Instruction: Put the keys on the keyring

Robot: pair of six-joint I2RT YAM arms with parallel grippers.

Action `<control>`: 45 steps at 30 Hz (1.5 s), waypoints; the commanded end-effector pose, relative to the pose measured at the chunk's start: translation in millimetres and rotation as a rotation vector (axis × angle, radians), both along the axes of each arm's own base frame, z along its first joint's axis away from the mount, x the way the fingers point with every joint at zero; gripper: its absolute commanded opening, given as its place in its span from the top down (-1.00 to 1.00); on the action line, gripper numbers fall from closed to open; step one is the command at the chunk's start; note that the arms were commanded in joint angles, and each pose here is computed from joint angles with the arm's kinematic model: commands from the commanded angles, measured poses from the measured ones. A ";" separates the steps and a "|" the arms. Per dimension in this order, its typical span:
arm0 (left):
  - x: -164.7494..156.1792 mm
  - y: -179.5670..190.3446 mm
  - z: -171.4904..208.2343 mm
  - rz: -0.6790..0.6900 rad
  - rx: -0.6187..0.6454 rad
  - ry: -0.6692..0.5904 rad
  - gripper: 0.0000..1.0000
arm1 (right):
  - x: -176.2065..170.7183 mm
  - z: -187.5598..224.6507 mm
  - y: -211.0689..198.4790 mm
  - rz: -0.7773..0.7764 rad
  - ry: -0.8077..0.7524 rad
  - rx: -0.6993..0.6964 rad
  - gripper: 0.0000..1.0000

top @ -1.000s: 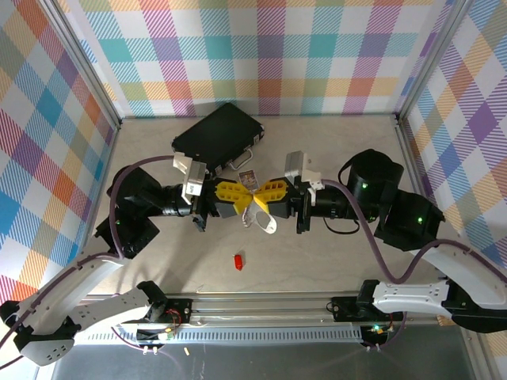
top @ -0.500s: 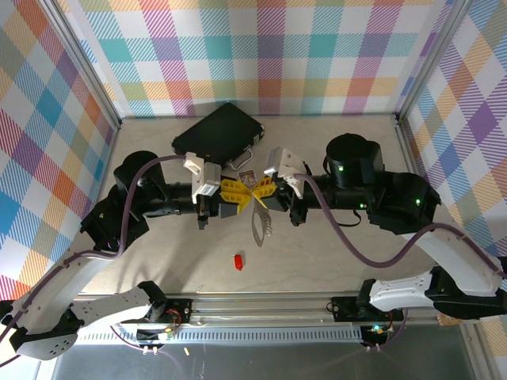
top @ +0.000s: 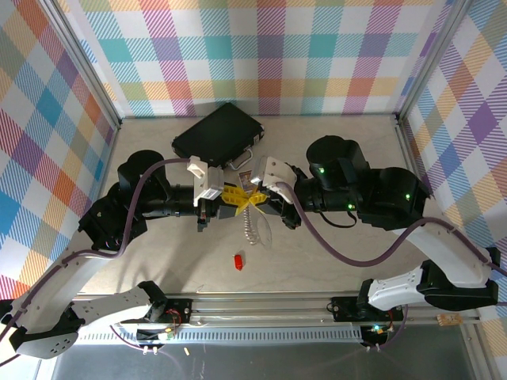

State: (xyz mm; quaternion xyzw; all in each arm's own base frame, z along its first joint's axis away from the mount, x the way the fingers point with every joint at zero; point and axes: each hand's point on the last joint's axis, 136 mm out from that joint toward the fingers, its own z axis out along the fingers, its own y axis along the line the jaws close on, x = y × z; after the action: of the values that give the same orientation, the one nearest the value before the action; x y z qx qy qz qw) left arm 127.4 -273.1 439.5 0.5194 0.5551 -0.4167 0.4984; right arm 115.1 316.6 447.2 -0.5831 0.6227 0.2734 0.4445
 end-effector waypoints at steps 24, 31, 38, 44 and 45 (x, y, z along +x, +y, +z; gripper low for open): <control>5.5 7.2 40.2 0.066 -0.199 -0.063 1.00 | -11.2 4.2 -17.5 -0.056 0.065 0.228 -0.14; 6.2 8.6 39.8 0.076 -0.198 -0.063 1.00 | -8.8 -2.6 -3.4 -0.040 0.077 0.223 -0.08; -1.6 5.4 35.9 0.021 -0.193 -0.051 1.00 | -12.7 7.5 2.5 0.001 0.059 0.269 0.08; -14.4 4.4 38.8 -0.052 -0.214 -0.037 1.00 | -10.4 14.8 3.5 -0.001 0.032 0.286 0.11; -16.5 4.5 39.5 -0.062 -0.217 -0.036 1.00 | -10.3 16.3 3.6 -0.001 0.029 0.288 0.12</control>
State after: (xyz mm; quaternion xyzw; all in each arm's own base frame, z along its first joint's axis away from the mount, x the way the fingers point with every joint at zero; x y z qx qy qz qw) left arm 124.3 -272.4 462.2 0.4804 0.5186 -0.4578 0.5392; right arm 107.7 315.9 450.5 -0.5072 0.6050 0.3577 0.4988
